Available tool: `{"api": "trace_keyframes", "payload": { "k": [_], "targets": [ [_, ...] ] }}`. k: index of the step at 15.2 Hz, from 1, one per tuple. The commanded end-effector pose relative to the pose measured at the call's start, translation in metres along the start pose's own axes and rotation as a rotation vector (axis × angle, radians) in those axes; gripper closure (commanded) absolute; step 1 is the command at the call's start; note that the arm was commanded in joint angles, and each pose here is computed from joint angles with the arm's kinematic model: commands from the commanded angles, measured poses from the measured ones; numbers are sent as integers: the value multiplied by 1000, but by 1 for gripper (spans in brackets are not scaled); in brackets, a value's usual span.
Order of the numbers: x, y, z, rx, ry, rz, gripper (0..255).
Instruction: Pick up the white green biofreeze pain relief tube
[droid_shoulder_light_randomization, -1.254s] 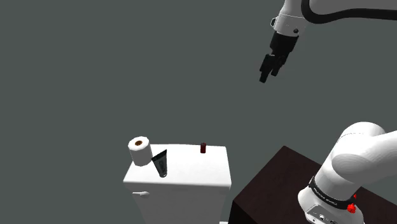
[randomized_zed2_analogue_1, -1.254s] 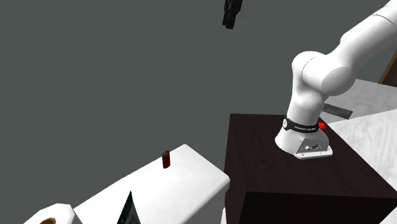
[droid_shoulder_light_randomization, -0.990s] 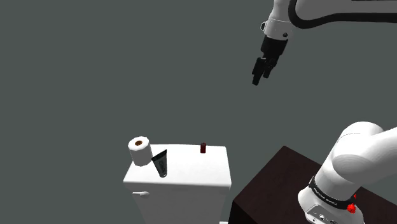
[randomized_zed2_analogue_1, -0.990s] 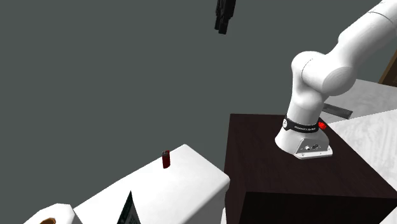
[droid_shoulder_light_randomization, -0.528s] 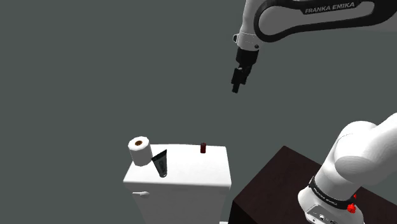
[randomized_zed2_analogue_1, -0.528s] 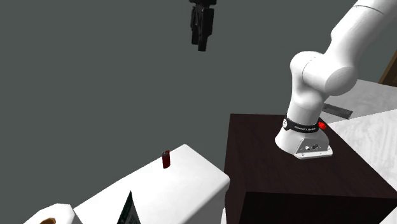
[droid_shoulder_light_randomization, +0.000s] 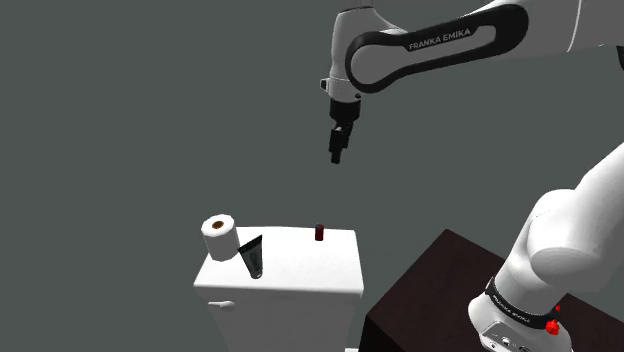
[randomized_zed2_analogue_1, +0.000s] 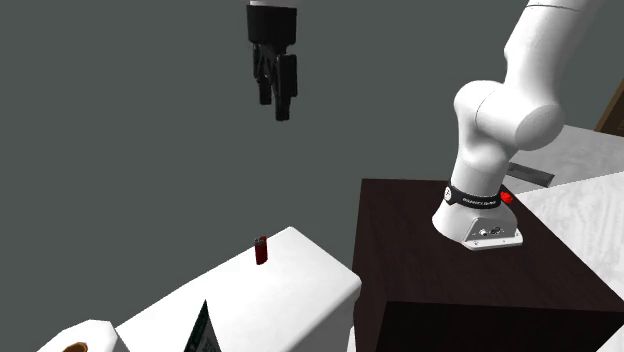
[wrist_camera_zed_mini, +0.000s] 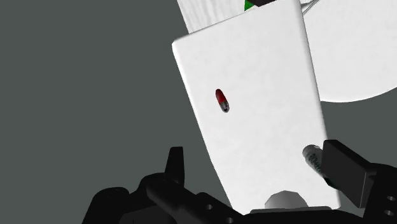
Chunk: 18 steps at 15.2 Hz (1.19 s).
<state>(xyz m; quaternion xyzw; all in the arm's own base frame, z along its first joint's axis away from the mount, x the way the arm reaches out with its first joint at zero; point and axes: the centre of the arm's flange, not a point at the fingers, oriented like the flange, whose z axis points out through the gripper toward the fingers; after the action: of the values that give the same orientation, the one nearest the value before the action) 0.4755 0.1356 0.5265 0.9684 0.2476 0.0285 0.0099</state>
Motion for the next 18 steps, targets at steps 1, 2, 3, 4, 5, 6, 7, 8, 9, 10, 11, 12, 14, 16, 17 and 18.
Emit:
{"api": "trace_keyframes", "payload": {
  "k": [1,2,3,4,5,6,7,8,9,10,11,12,14,16,17,18],
  "targets": [
    [20,-10,17,5,-12,-56,0],
    [30,-16,24,7,-18,-84,0],
    [40,-21,31,9,-24,-111,0],
    [50,-27,39,11,-30,-138,0],
    [60,-33,46,13,-35,-166,0],
    [69,-40,54,15,-41,-193,0],
    [79,-46,62,17,-47,-221,0],
    [88,-53,69,19,-53,-248,0],
    [97,-61,77,21,-59,-275,0],
    [105,-68,85,23,-64,-303,0],
    [113,-76,93,25,-70,-330,0],
    [122,-84,100,27,-76,-358,0],
    [137,-101,116,31,-88,-412,0],
    [151,-118,132,36,-99,-467,0],
    [158,-127,140,38,-105,-495,0],
    [164,-137,148,40,-111,-522,0]
  ]
}}
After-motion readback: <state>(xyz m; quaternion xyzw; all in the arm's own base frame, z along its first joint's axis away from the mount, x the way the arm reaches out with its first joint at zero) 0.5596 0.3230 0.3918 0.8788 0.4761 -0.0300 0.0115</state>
